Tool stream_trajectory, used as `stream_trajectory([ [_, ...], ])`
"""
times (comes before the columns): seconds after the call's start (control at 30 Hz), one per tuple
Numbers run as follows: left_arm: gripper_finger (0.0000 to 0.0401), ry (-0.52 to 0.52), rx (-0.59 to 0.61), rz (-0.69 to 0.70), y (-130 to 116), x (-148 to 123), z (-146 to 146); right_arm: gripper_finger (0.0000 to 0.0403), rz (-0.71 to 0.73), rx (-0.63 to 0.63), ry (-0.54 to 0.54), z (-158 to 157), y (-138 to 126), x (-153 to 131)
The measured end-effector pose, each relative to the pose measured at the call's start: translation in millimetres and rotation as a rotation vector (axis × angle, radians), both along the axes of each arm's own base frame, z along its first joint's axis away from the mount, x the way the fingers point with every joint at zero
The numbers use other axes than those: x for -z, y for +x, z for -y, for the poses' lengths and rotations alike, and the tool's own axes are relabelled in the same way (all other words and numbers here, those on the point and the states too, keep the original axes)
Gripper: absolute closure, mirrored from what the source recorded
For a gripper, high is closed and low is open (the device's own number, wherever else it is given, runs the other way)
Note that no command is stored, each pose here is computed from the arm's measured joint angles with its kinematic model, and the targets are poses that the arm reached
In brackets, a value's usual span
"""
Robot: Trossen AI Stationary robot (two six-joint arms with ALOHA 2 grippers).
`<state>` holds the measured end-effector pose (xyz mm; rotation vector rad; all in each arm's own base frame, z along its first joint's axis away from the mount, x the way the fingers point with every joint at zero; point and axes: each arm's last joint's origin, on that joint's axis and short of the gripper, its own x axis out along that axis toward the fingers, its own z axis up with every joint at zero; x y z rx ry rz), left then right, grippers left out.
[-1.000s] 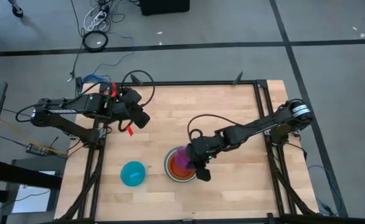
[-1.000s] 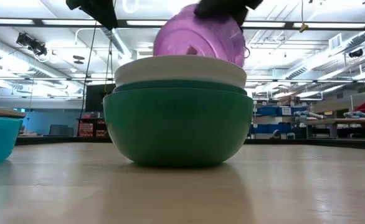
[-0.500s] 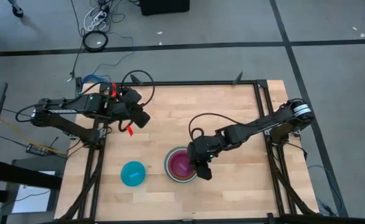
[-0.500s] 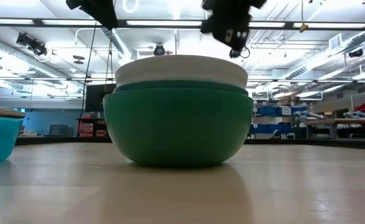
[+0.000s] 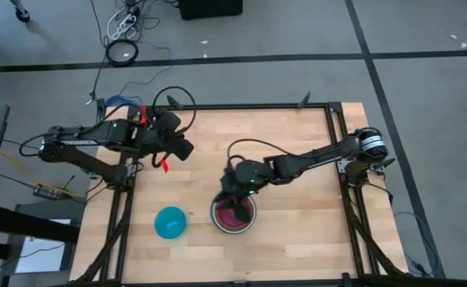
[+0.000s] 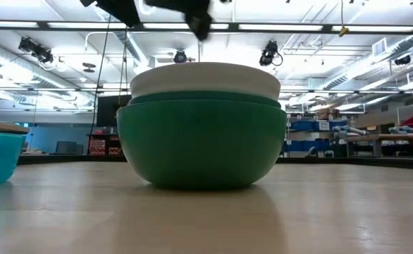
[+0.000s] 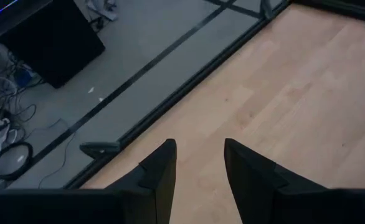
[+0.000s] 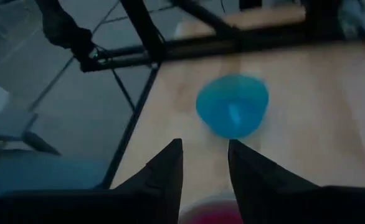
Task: Nest bowls inside each other
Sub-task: Stack the blue bowl on top of the violet bowl
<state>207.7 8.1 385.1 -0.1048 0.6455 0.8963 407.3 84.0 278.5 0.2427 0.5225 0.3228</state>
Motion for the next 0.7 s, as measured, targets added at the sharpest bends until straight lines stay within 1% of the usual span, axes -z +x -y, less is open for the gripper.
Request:
stream_trajectory([
  [0.03, 0.0257, 0.0, 0.011, -0.001, 0.5, -0.4, 0.2, 0.0287, 0.016, -0.003, -0.026, -0.3, 6.2, -3.2],
  [0.07, 0.0257, -0.015, 0.023, -0.004, 0.6, -0.1, 0.5, 0.0287, 0.0, -0.003, -0.054, -1.0, 10.8, -4.5],
  [0.13, 0.0257, -0.09, 0.073, -0.019, -1.3, 1.4, 2.3, 0.0289, -0.037, 0.013, -0.119, -1.0, 16.2, -10.7],
  [0.17, 0.0257, -0.146, 0.099, -0.043, -3.9, 3.5, 3.6, 0.029, -0.07, 0.04, -0.166, 0.3, 15.8, -13.8],
  [0.23, 0.0257, -0.294, 0.136, -0.101, -10.4, 8.8, 7.1, 0.0293, -0.113, 0.13, -0.276, 4.9, 13.1, -25.8],
  [0.33, 0.0257, -0.512, 0.145, -0.241, -23.0, 18.4, 17.6, 0.0298, -0.193, 0.266, -0.464, 10.7, 0.8, -37.9],
  [0.4, 0.0257, -0.603, 0.165, -0.337, -30.3, 22.1, 25.8, 0.0301, -0.246, 0.338, -0.559, 15.9, -10.3, -43.1],
  [0.47, 0.0257, -0.654, 0.204, -0.406, -35.3, 23.9, 34.1, 0.0303, -0.301, 0.405, -0.623, 22.2, -25.1, -51.0],
  [0.6, 0.0257, -0.718, 0.331, -0.442, -35.9, 32.4, 53.8, 0.0304, -0.444, 0.529, -0.691, 34.5, -61.3, -65.6],
  [0.7, 0.0257, -0.75, 0.35, -0.488, -36.6, 49.1, 67.0, 0.0304, -0.513, 0.629, -0.71, 41.3, -90.3, -79.3],
])
